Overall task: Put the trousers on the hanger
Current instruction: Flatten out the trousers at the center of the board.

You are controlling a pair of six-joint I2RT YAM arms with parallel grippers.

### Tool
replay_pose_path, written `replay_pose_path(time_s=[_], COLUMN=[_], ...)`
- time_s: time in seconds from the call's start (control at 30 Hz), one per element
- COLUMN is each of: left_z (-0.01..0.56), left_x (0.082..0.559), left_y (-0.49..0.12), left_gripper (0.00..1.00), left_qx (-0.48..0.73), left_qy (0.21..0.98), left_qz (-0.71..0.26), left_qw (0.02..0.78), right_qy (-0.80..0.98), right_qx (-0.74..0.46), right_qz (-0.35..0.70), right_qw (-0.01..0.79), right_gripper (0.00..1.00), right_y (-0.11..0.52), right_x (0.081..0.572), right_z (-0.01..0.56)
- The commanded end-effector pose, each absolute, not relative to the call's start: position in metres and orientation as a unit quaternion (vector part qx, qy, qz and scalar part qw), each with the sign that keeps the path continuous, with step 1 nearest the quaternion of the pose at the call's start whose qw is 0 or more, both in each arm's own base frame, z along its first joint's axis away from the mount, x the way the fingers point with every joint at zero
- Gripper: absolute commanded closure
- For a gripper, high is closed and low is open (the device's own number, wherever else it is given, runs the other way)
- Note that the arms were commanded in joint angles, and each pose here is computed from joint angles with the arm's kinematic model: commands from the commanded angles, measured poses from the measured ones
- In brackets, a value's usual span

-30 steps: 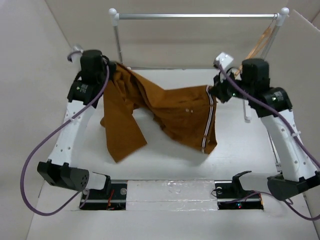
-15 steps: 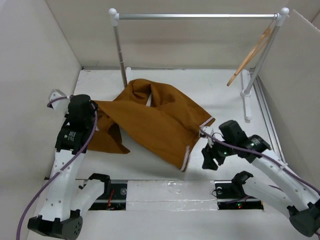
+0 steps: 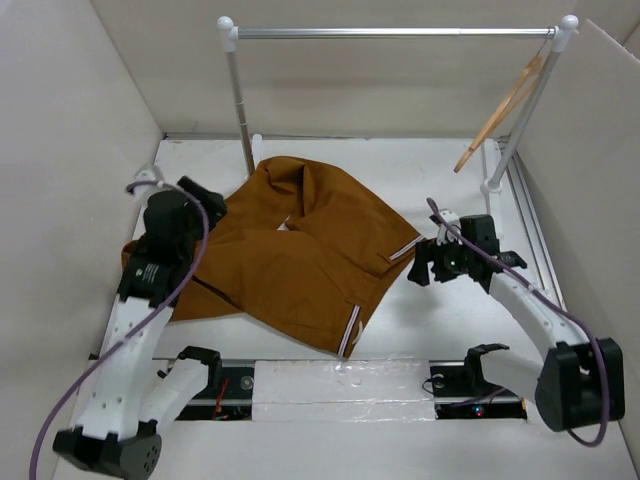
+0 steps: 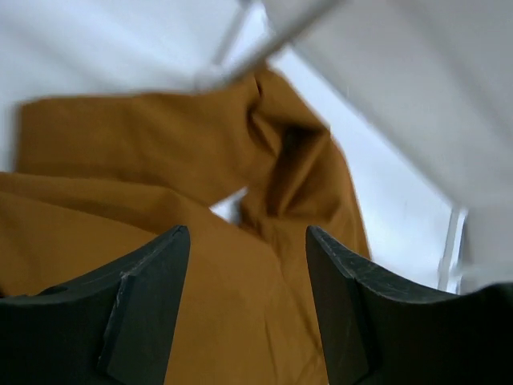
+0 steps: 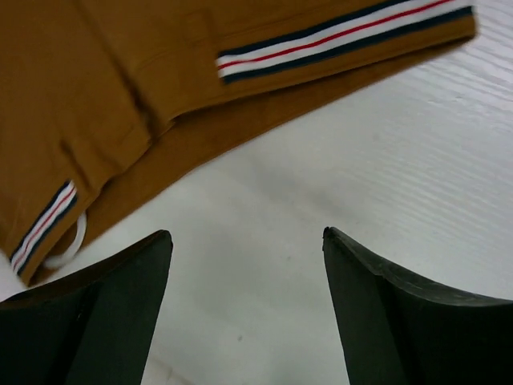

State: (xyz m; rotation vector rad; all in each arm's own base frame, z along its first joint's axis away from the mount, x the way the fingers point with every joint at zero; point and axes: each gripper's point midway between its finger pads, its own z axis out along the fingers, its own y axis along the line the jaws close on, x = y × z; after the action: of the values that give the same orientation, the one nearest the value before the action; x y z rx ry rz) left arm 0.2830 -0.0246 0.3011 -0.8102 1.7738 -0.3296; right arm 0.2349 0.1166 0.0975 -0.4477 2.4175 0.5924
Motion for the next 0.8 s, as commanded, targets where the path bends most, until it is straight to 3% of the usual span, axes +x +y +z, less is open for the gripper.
replay_pose_path(time_s=[0.0,0.23,0.37,0.43,0.53,0.57,0.63,0.67,0.77], left_z=[0.256,0.173,0.136,0.111,0.093,0.089,0.072,0.068,0.054], left_x=[0.307,0.296,0.256,0.242,0.213,0.206,0.187,0.182,0.169], left_y=[-0.097,-0.135,-0.208,-0.230,-0.262,-0.268,-0.277,-0.279,-0.292], left_gripper=[0.45,0.37,0.28,0.29,0.30,0.30,0.30,0.30,0.30], left_qx=[-0.173,-0.079,0.030,0.048,0.092,0.106,0.139,0.149,0.176], left_qy=[0.830,0.893,0.921,0.934,0.937,0.939,0.946,0.946,0.944], left_qz=[-0.231,-0.268,-0.284,-0.278,-0.281,-0.272,-0.248,-0.244,-0.246], left_qw=[0.478,0.353,0.266,0.218,0.184,0.179,0.158,0.152,0.128], right_qy=[0.876,0.869,0.864,0.860,0.860,0.860,0.859,0.859,0.853], right_qx=[-0.100,-0.015,0.019,0.051,0.088,0.101,0.121,0.135,0.158], right_qz=[0.240,0.283,0.321,0.331,0.335,0.328,0.322,0.312,0.276], right_qw=[0.407,0.405,0.387,0.385,0.375,0.378,0.378,0.384,0.413], right_gripper=[0.18,0.10,0.05,0.05,0.18,0.39,0.64,0.82,0.98], right_y=[0.114,0.138,0.165,0.168,0.173,0.170,0.166,0.157,0.120], right_x=[0.296,0.319,0.316,0.321,0.319,0.320,0.320,0.322,0.328], right_z=[0.115,0.082,0.060,0.051,0.036,0.033,0.033,0.034,0.049])
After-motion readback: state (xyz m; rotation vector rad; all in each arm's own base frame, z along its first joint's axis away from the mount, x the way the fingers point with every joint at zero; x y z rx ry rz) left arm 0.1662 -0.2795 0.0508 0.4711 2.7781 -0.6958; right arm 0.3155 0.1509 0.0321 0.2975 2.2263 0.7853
